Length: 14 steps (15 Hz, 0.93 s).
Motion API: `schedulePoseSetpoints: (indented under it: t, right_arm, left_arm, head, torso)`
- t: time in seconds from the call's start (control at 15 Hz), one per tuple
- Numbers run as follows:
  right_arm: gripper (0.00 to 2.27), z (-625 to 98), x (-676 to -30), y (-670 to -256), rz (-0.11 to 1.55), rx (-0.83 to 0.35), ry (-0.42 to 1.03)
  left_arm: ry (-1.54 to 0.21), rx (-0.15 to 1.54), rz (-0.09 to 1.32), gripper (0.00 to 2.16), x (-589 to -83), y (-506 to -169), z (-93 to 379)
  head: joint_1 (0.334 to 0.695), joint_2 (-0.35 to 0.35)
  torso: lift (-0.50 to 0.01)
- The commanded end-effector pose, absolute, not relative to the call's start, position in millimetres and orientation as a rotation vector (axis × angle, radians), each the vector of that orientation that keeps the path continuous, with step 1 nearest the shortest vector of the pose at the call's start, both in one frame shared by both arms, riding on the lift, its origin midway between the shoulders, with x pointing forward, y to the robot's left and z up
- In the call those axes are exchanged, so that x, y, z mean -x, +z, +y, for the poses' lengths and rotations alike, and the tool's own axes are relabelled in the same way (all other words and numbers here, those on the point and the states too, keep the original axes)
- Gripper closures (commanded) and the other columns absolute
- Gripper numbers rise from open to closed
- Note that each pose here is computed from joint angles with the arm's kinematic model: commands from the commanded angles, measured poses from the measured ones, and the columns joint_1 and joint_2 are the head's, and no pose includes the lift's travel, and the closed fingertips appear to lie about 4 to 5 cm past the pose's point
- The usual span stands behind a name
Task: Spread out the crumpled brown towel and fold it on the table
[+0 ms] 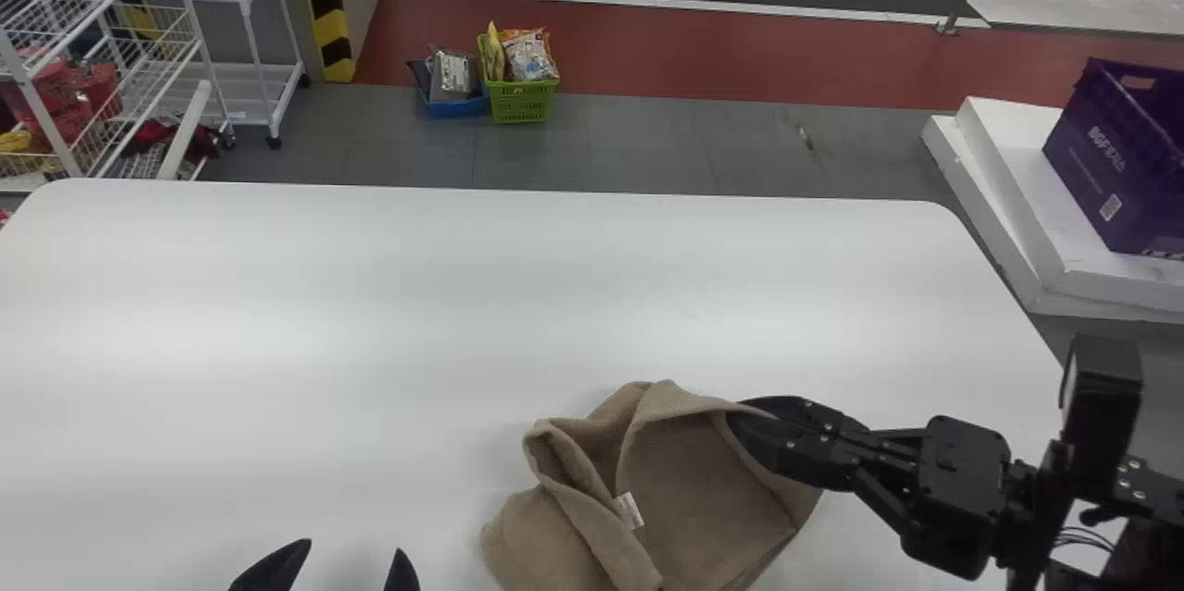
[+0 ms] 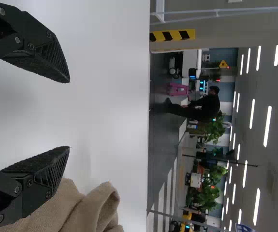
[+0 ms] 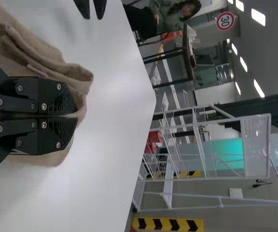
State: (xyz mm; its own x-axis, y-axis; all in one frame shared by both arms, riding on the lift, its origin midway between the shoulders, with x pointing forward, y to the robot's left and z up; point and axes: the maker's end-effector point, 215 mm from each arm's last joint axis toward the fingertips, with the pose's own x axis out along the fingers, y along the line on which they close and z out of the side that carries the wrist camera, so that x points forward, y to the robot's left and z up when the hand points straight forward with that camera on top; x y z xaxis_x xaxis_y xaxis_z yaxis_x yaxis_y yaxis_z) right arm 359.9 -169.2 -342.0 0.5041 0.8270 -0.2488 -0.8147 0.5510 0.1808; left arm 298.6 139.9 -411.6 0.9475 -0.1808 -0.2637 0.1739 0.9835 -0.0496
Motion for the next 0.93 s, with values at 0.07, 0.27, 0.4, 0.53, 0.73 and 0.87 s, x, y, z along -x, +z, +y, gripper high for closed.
schedulePoseSetpoints:
  t: [0.07,0.27,0.4,0.53,0.73,0.87]
  right_arm:
    - [1.93,-118.3,-336.1,-375.2,0.418,-0.025,1.081]
    - [1.93,-88.1,-317.9,-421.0,0.535,-0.016,1.126]
    - [1.93,-80.2,-315.4,-449.1,0.616,0.000,1.117]
    - [1.92,-82.3,-317.9,-463.2,0.668,-0.018,1.093]
    - [0.06,-102.5,-326.4,-456.7,0.658,-0.044,1.046]
    - [0.00,-121.9,-331.9,-444.6,0.617,-0.083,1.028]
  left_arm:
    - [-0.178,0.026,0.273,0.41,-300.1,-413.8,141.1]
    - [-0.175,0.026,0.273,0.41,-301.0,-414.1,142.8]
    - [-0.173,0.026,0.274,0.41,-300.7,-415.7,143.9]
    - [-0.173,0.024,0.274,0.41,-300.7,-415.6,143.9]
    - [-0.168,0.025,0.266,0.41,-303.0,-412.6,146.2]
    - [-0.166,0.026,0.257,0.41,-304.7,-408.5,146.8]
  head:
    - [0.695,-0.039]
    - [0.695,0.053]
    - [0.695,0.088]
    - [0.695,0.112]
    - [0.695,0.115]
    - [0.695,0.102]
  torso:
    - [-0.127]
    - [-0.127]
    - [-0.127]
    - [-0.127]
    - [-0.127]
    - [-0.127]
